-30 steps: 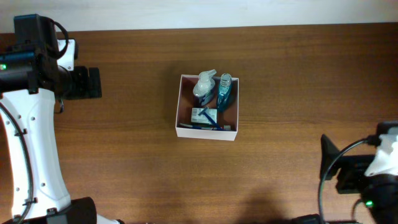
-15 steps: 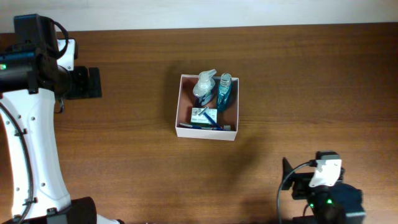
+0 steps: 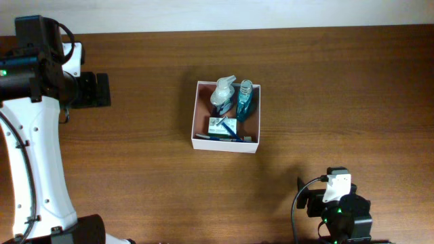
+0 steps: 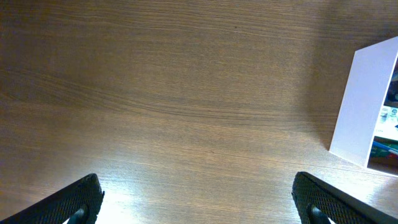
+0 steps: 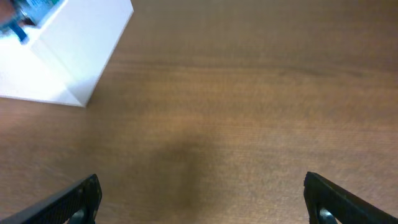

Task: Pack container

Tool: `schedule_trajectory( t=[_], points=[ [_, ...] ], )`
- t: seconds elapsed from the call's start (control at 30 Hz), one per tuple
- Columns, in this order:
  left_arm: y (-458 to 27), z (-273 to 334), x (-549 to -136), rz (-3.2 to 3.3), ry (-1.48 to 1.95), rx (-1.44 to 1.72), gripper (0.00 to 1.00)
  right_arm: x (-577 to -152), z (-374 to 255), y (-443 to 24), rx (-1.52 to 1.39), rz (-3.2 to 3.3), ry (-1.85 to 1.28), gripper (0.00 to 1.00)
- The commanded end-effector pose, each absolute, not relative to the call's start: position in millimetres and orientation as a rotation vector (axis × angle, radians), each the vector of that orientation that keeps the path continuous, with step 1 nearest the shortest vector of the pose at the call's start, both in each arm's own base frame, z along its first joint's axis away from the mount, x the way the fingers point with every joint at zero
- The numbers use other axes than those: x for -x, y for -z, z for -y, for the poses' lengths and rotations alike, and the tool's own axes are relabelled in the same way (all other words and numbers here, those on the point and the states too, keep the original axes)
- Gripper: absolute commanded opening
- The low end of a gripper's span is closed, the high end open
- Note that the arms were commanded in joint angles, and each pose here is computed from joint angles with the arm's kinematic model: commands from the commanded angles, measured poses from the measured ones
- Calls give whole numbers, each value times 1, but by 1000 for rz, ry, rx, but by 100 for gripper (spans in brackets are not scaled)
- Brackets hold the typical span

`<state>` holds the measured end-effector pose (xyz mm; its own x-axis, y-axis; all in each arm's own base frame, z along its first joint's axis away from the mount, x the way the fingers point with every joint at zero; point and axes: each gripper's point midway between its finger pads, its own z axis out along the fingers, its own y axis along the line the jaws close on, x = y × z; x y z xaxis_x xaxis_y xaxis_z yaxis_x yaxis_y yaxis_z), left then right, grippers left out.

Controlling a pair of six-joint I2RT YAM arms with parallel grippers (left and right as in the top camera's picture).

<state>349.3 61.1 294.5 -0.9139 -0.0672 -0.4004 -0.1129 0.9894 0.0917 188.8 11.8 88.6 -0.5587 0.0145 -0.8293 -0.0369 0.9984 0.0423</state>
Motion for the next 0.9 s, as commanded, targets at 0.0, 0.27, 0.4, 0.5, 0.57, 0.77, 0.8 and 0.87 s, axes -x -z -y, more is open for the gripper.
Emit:
schedule_trajectory(
  t=[0.0, 0.27, 0.4, 0.5, 0.57, 0.77, 0.8, 0.87],
  points=[
    [-304, -61, -347, -2697, -148, 145, 99, -189, -12, -76, 14, -2177, -69, 99],
    [-304, -61, -347, -2697, -148, 145, 99, -190, -12, -74, 15, -2176, -69, 99],
    [-304, -61, -347, -2697, -148, 145, 99, -190, -12, -74, 15, -2176, -69, 99],
    [-304, -61, -347, -2697, -148, 145, 99, -190, -12, -74, 15, -2176, -69, 99],
    [-304, -61, -347, -2697, -148, 145, 100, -190, -12, -74, 14, -2176, -69, 99],
    [-303, -61, -347, -2699, -148, 144, 99, -190, -12, -74, 15, -2176, -69, 99],
    [-304, -60, -346, -2695, -148, 144, 99, -190, -12, -74, 14, -2176, -69, 99],
    [-307, -60, -345, -2686, -148, 143, 99, -190, -12, -74, 15, -2176, -69, 99]
  ],
)
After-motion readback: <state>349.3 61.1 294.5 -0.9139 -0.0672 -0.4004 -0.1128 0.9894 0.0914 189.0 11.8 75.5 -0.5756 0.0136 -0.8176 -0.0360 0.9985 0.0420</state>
